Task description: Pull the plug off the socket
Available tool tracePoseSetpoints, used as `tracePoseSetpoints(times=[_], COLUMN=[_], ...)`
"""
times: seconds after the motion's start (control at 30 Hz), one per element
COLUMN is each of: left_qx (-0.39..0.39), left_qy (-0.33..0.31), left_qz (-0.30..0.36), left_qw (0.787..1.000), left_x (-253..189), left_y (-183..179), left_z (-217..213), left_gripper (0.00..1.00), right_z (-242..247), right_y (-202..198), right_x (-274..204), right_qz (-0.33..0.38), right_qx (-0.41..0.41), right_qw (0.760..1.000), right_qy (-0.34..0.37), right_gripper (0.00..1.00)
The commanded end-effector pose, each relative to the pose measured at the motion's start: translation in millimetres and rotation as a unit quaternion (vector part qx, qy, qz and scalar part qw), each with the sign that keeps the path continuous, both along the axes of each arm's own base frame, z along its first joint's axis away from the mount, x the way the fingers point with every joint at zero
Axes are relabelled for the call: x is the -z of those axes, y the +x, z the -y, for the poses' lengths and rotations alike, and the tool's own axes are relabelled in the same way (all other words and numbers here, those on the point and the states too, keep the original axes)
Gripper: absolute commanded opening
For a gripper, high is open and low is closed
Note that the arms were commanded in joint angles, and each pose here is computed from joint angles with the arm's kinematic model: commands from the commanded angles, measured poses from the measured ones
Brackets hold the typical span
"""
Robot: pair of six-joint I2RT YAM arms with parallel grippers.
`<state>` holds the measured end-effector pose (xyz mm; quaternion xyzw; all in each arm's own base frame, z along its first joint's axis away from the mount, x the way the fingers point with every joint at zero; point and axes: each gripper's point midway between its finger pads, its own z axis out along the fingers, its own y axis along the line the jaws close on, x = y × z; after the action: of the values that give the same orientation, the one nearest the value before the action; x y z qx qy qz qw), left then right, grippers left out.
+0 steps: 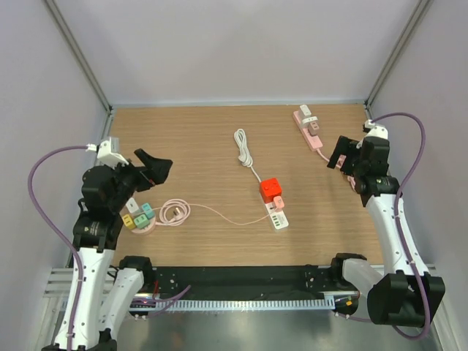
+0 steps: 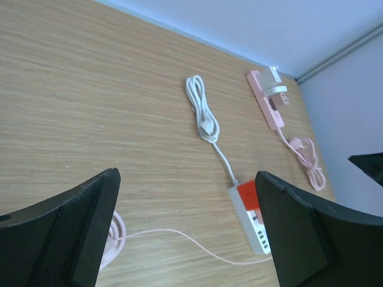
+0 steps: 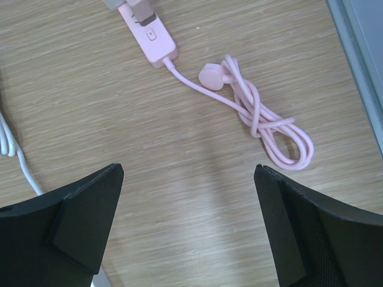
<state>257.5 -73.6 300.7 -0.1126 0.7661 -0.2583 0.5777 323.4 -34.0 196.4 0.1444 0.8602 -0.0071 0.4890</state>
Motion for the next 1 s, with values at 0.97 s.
tracePoseSetpoints(times=[0.97], left_qx=[0.039], left_qy=[-0.061], left_qz=[-0.331], left_qw=[0.941], left_x=[91.6], left_y=[2.0], left_z=[196.7], left_gripper=[1.0], right_z=[-79.9], right_y=[-31.7], right_x=[-22.8], right_qz=[0.069], right_qx=[-0.34], right_qw=[0.934], right_qy=[-0.084], right_gripper=[1.0])
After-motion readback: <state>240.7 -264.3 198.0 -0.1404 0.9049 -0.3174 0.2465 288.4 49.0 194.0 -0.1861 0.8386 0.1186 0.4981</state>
